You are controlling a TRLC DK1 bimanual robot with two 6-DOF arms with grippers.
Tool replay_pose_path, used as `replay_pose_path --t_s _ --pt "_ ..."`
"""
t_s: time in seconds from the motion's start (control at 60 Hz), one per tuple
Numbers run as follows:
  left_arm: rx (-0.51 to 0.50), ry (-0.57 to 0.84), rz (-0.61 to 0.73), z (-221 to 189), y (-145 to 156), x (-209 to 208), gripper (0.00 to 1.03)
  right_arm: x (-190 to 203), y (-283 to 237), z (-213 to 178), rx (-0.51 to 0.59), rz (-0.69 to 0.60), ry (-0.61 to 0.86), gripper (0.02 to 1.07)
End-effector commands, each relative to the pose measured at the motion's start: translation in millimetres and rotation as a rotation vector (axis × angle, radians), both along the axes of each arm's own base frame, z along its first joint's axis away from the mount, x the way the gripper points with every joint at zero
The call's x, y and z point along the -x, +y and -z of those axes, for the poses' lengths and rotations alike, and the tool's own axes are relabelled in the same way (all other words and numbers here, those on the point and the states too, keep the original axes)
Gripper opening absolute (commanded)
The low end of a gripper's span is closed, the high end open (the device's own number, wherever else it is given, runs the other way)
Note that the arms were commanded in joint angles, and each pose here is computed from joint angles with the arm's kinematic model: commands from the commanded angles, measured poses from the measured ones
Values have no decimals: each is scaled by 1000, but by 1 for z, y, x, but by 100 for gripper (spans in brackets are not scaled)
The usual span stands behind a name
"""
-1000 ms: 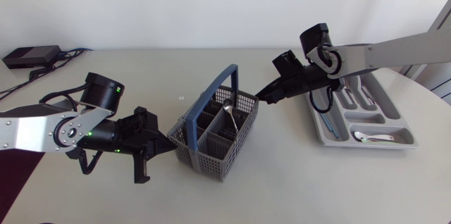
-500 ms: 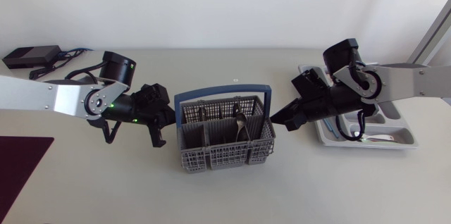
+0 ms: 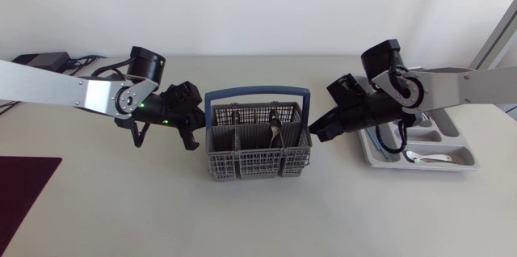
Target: Sort the cutlery from the basket into the organizer compartments.
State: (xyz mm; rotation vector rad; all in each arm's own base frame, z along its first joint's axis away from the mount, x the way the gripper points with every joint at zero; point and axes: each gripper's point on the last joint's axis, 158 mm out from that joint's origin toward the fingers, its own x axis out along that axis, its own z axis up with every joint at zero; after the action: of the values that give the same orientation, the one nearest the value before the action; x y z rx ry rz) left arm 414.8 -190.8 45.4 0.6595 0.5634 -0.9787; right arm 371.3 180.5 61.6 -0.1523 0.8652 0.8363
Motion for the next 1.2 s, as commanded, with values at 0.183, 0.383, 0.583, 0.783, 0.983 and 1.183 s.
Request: replay_pose_path --t_s 0.183,0.383,0.583,0.783,0.983,1.183 --pt "49 -38 27 -13 -20 -22 4 -3 21 2 -29 -28 13 7" --pt "46 -25 10 -8 -14 -24 4 11 19 3 -12 -29 10 7" --pt "43 -17 -8 -6 -6 -25 4 20 16 2 26 -13 -6 7" --pt "43 -26 -38 -14 10 -20 4 14 -7 -6 86 62 -56 7" --pt "43 -44 -88 -26 37 -9 5 23 -19 -25 105 98 -105 17" --pt "35 -94 -101 -51 55 22 11 43 -14 -49 107 88 -127 27"
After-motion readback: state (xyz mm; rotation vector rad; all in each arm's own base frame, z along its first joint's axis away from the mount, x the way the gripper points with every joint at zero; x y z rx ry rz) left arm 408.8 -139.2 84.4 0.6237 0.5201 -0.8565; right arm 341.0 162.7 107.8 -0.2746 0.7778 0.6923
